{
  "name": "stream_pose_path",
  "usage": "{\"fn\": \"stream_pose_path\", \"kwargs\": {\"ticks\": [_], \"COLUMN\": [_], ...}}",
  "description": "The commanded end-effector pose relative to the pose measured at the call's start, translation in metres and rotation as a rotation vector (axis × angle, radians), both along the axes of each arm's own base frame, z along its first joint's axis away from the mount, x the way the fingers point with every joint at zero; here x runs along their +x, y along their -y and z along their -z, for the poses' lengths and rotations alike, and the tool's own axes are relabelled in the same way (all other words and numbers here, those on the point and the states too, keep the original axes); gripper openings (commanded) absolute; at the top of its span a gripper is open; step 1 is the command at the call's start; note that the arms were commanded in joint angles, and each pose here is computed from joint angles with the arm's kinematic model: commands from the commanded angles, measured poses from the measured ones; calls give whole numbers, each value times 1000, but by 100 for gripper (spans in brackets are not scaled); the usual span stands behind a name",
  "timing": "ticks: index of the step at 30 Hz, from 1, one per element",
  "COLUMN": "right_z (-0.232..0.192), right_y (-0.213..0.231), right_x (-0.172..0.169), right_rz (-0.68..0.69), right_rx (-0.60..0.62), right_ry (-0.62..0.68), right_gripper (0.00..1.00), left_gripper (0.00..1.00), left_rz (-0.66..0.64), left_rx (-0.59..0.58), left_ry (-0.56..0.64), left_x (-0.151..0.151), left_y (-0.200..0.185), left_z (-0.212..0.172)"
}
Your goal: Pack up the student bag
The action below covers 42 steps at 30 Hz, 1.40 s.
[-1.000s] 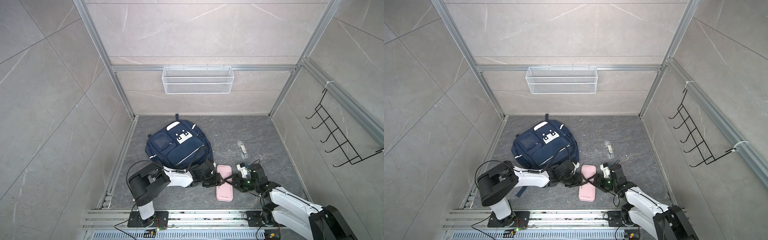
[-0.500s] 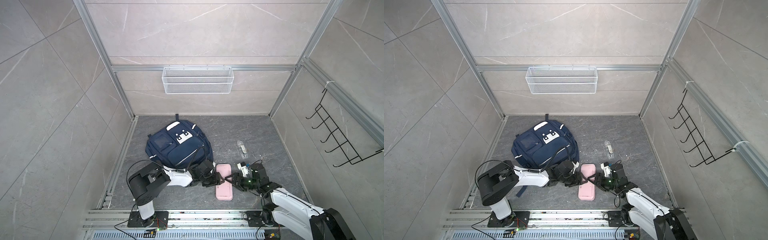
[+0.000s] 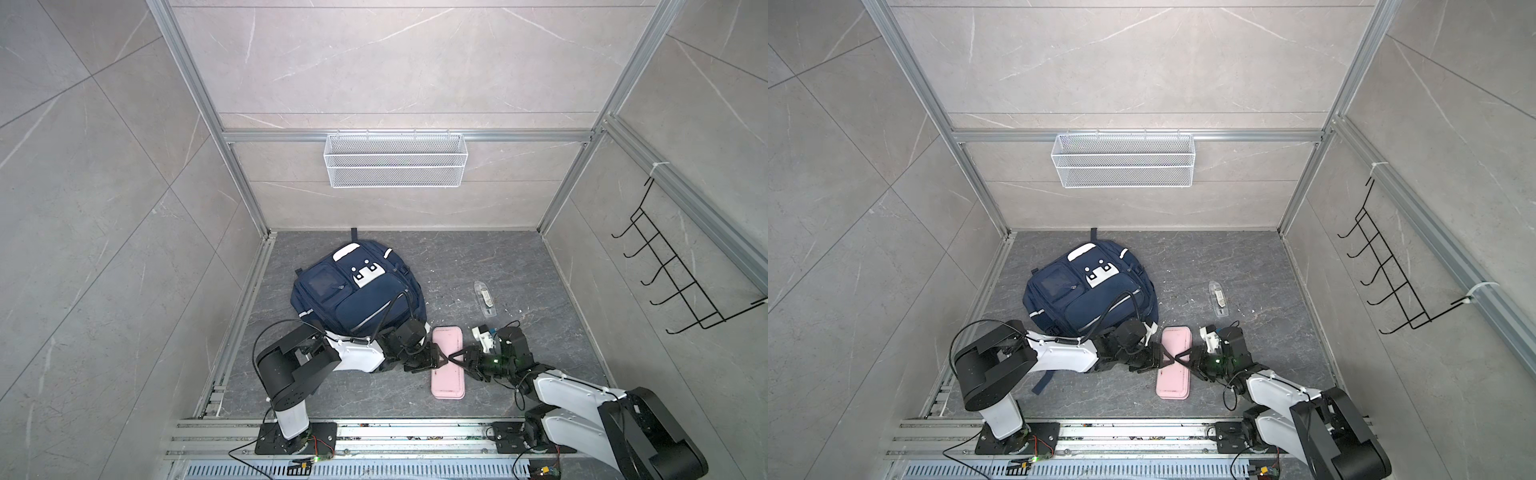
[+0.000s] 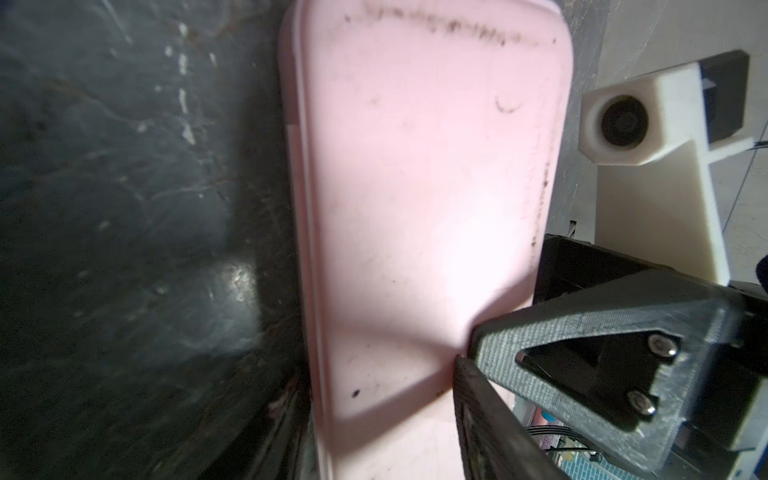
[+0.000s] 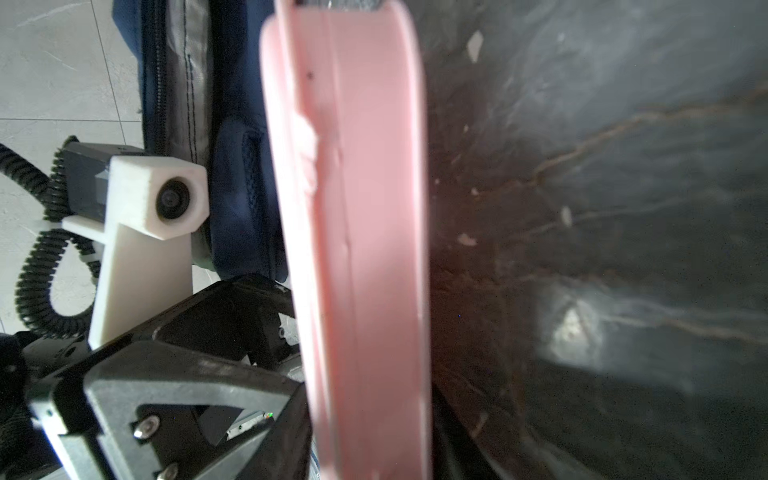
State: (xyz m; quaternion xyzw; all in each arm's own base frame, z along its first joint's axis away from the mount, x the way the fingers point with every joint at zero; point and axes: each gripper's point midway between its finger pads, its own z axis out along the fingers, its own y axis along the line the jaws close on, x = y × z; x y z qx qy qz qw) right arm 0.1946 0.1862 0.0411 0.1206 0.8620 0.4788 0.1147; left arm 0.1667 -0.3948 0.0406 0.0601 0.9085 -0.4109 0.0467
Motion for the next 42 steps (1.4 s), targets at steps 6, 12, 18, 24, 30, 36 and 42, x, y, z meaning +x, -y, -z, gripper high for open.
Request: {"fn": "stream_pose_path", "kwargs": {"ticks": [6,12,18,24,30,36,42], "right_z": [-29,-30,-34,-43,-63,-80,-91], "right_y": [-15,-16,-16,-14,-14,-15,-15], "right_x": [12,14,13,15,19,24,30], "right_rz": [-37,-35,-40,-35,-42,-45,-36], "right_rx": [112,120,123,95,76,71,68], "right_ry": [102,102,108,109,141,170,197], "right_gripper": [44,45,38,27,24,25,25], "left_gripper": [50,44,41,51,53,54,54], "left_rz": [35,37,35,66,92,71,50], "left_rx": [16,6,10,86,190,408,653], "left_ry": [-38,-38,-25,48,194,360,463], "left_x": [-11,-11,-9,-4,6,25,42], "left_y": [2,4,0,-11,-33,-82,-136], "left_z": [9,8,3,-15,-56,-90,-95]}}
